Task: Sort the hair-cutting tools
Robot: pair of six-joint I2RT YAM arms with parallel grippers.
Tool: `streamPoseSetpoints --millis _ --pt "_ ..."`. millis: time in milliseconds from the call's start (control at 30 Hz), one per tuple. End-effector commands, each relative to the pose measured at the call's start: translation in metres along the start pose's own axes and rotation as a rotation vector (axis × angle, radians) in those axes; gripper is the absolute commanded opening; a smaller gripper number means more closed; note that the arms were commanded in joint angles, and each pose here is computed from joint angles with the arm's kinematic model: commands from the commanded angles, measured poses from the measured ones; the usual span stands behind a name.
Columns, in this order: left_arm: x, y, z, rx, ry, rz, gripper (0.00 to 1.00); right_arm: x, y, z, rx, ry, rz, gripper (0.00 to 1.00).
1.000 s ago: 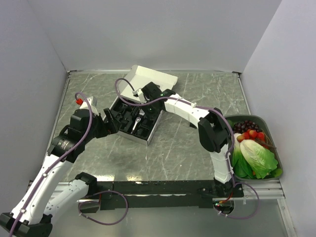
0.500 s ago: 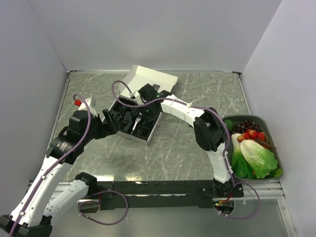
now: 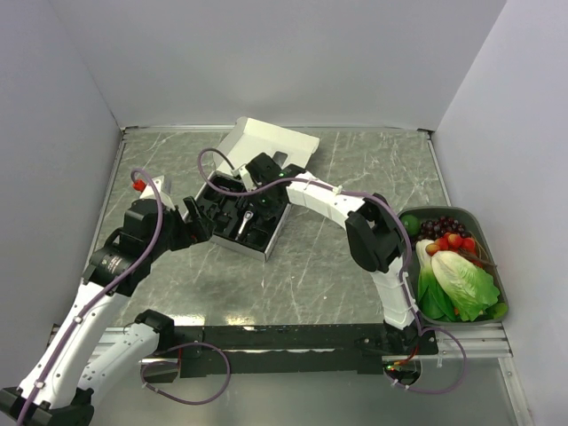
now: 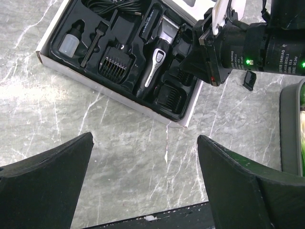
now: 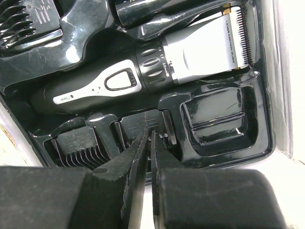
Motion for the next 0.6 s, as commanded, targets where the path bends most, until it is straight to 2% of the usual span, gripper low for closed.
streamPoseSetpoints --millis 0,333,467,567 --pt "0.0 -0.001 0.0 -0.013 -0.006 0.005 0.96 0.009 -0.004 -0.004 0.001 -0.018 0.006 0.15" --pt "-0.001 -0.001 -0.001 -0.016 -0.001 0.011 0.96 0.011 -0.064 -0.036 -0.154 -0.023 0.045 0.18" --pt "-0.001 -0.001 -0.001 -0.015 0.0 0.012 0.96 0.001 -0.086 -0.036 -0.199 -0.008 0.161 0.2" --pt "-0.001 -0.003 -0.001 -0.016 0.0 0.016 0.96 -0.024 -0.101 -0.026 -0.201 0.103 0.263 0.21"
Point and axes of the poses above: each gripper's point midway between its finger pads, its own y axis out along the fingers, its own x axis along the line the jaws close on, z = x × y, the point moved 10 cm from there along -y, back along the fingers, and after that the axes turned 1 degree about y, right-handed, at the moved point
